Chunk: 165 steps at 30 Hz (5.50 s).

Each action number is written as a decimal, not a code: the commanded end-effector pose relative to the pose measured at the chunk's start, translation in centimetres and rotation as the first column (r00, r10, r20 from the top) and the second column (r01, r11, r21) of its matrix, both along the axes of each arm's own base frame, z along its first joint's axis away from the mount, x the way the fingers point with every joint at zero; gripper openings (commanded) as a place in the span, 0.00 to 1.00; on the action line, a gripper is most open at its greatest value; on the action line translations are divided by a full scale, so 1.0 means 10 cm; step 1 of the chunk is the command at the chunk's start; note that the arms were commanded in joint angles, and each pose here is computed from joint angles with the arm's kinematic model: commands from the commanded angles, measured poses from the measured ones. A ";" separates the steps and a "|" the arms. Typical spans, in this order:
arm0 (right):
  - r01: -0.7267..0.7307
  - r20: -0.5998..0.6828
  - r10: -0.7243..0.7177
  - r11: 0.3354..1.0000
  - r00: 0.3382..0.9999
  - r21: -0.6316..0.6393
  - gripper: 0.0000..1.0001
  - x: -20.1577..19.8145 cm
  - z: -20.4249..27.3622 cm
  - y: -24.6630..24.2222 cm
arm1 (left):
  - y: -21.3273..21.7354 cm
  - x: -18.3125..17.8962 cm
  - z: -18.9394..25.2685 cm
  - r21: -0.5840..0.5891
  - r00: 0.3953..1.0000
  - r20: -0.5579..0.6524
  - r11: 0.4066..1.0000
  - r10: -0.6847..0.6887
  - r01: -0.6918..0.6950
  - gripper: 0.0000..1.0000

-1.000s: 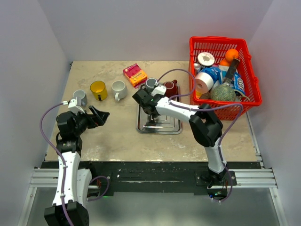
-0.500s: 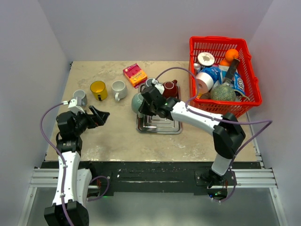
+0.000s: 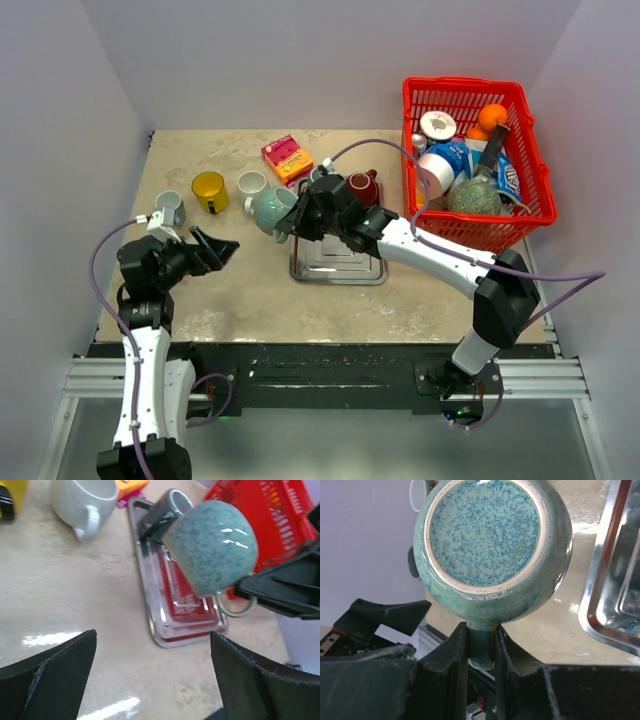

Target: Turn the mug right side up

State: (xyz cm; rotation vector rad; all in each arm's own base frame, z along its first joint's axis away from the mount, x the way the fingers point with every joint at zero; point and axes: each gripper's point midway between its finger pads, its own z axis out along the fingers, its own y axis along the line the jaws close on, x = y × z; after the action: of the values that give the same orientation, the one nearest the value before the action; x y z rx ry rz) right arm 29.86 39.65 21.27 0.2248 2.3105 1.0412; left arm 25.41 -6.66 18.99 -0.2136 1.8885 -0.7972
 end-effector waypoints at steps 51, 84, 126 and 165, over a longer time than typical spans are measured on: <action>-0.442 0.379 0.228 0.433 0.897 0.786 0.00 -1.06 2.18 0.66 | -0.61 -0.41 1.49 -0.638 0.959 0.235 0.720 -0.156 0.274 0.58; -0.415 0.390 0.157 0.475 0.907 0.776 0.00 -1.03 2.21 0.43 | -0.54 -0.33 1.50 -0.574 0.975 0.204 0.796 -0.091 0.194 0.50; -0.133 0.197 0.048 0.885 0.979 0.445 0.74 -0.66 1.20 0.43 | -0.44 -0.32 1.86 -0.333 0.944 0.329 0.930 -0.039 0.155 0.00; 0.107 0.249 -0.171 0.962 0.953 0.251 0.83 -0.75 0.90 -0.75 | 0.34 0.51 0.11 -0.003 0.921 0.276 0.959 0.274 -0.284 0.00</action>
State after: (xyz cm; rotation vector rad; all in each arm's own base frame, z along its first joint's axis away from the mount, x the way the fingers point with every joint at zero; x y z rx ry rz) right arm 21.79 33.83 29.71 0.3039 1.9484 1.2593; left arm 27.90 -5.00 12.96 -0.4370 1.8659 -0.6583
